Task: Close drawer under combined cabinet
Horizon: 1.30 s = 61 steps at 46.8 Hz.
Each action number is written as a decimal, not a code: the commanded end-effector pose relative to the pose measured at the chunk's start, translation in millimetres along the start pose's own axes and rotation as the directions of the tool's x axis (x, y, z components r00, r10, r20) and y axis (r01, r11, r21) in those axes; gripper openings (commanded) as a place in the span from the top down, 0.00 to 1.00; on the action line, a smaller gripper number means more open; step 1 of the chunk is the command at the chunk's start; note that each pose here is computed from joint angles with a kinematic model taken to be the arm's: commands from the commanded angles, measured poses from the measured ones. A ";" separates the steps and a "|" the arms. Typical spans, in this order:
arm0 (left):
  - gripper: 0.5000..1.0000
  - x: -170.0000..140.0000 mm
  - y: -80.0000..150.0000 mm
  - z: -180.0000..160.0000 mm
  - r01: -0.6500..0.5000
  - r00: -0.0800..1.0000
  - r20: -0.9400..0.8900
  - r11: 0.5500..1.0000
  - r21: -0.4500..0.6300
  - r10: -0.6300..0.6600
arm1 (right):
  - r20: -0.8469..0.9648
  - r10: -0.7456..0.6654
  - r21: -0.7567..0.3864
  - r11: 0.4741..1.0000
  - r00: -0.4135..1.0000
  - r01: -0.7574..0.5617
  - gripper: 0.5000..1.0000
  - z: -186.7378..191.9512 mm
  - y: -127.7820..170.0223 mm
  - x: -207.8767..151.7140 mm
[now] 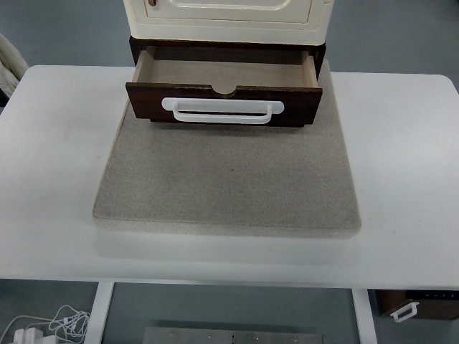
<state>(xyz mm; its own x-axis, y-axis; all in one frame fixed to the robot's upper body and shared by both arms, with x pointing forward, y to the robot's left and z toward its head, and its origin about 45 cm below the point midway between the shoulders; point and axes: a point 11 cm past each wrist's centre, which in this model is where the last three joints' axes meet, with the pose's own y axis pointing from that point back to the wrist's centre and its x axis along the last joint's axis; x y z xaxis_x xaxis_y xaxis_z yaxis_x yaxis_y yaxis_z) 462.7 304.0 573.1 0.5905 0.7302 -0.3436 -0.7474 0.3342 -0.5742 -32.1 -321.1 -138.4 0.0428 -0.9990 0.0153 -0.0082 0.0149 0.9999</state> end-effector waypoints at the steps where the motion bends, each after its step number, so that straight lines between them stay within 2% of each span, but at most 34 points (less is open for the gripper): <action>1: 0.02 -15.2 -1.9 -3.6 0.043 0.999 0.012 0.999 0.013 -0.043 | 0.000 -0.001 0.001 1.000 1.000 0.001 0.10 -0.6 0.0 -0.1; 5: 0.02 -30.9 -2.1 -6.7 0.079 0.996 0.032 0.996 0.034 -0.080 | 0.000 -0.001 0.001 1.000 1.000 0.001 0.10 -0.6 0.0 -0.1; 11: 0.02 -50.1 -0.7 -28.6 0.118 0.991 0.049 0.987 0.106 -0.123 | 0.000 -0.001 0.000 1.000 1.000 0.001 0.10 0.3 0.0 -0.1; 23: 0.02 -93.3 10.8 -74.3 0.226 0.967 0.059 0.940 0.255 -0.248 | 0.000 -0.001 0.001 1.000 1.000 0.001 0.10 -0.6 0.0 -0.1; 37: 0.02 -140.1 29.0 -120.7 0.347 0.911 0.061 0.838 0.421 -0.408 | 0.000 -0.001 0.001 1.000 1.000 0.001 0.10 -0.6 0.0 -0.1; 43: 0.02 -149.4 37.0 -137.5 0.366 0.882 0.093 0.794 0.485 -0.463 | 0.000 -0.001 0.000 1.000 1.000 0.001 0.10 0.3 0.0 -0.1; 50: 0.02 -161.6 56.6 -162.6 0.394 0.835 0.115 0.729 0.560 -0.539 | 0.000 -0.001 0.001 1.000 1.000 0.001 0.10 -0.6 0.0 -0.1; 61: 0.02 -174.5 77.2 -196.7 0.398 0.802 0.114 0.667 0.630 -0.586 | 0.000 -0.001 0.000 1.000 1.000 0.001 0.10 0.3 0.0 -0.1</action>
<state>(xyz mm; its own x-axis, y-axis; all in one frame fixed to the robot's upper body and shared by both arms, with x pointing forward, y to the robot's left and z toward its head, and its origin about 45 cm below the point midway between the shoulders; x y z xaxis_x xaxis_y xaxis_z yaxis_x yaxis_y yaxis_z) 364.6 89.6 451.7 0.8699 0.4717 0.1440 -0.4651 0.8818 -0.0787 -32.1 -321.1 -138.4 0.0428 -0.9990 0.0152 -0.0083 0.0149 0.9999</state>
